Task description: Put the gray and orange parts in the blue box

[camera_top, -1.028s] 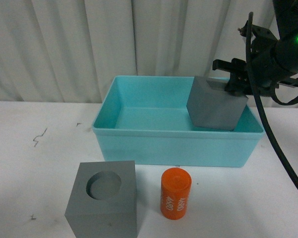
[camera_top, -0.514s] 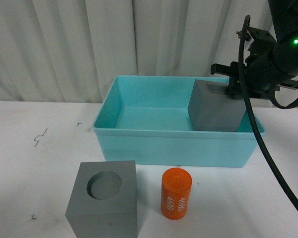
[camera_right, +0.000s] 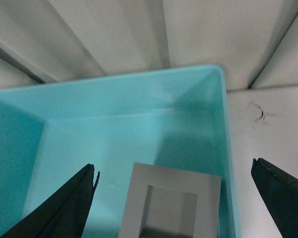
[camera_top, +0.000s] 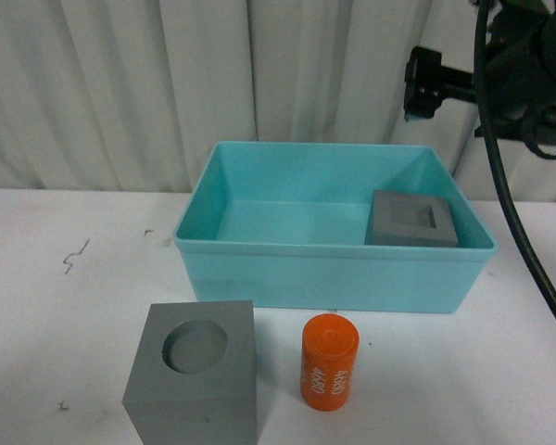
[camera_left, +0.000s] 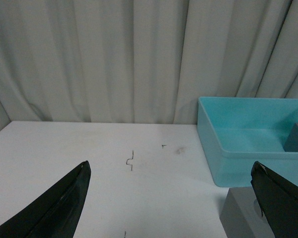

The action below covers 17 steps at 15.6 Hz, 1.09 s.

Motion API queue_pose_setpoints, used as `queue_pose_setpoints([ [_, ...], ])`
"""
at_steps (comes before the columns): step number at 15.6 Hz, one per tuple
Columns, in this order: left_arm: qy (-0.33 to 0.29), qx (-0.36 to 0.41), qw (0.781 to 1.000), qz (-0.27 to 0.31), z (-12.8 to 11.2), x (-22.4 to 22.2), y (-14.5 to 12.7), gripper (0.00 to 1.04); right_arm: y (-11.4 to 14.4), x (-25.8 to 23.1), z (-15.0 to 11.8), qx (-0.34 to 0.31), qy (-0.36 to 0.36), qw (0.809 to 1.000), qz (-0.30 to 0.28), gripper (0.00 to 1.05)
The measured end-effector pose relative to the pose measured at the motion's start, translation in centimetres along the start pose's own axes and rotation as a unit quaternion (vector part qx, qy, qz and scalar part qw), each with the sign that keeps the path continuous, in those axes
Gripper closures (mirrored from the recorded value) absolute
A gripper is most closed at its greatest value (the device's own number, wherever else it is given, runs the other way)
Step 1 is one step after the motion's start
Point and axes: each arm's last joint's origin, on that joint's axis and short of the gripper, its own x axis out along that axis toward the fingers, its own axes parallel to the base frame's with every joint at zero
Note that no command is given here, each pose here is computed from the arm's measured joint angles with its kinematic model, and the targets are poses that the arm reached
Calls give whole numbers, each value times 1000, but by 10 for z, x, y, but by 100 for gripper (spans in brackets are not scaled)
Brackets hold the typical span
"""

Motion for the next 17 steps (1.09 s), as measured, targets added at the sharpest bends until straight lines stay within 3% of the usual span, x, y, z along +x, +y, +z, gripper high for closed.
queue_pose_setpoints([
  [2, 0, 0, 1000, 0, 0, 0, 0, 7, 7, -37, 17, -7, -82, 997, 12, 6],
  [4, 0, 0, 1000, 0, 0, 0, 0, 7, 8, -81, 24, -43, -242, 969, -21, 19],
  [5, 0, 0, 1000, 0, 0, 0, 0, 7, 3, -116, 4, -72, -304, 949, -46, 34],
  [6, 0, 0, 1000, 0, 0, 0, 0, 7, -2, -149, -23, -88, -316, 943, -53, 48],
  [8, 0, 0, 1000, 0, 0, 0, 0, 7, -21, -194, -79, -99, -326, 938, -60, 84],
  [9, 0, 0, 1000, 0, 0, 0, 0, 7, -35, -199, -119, -104, -300, 946, -66, 103],
  [11, 0, 0, 1000, 0, 0, 0, 0, 7, -58, -223, -161, -102, -303, 945, -72, 103],
  [17, 0, 0, 1000, 0, 0, 0, 0, 7, -58, -236, -184, -103, -305, 944, -67, 103],
])
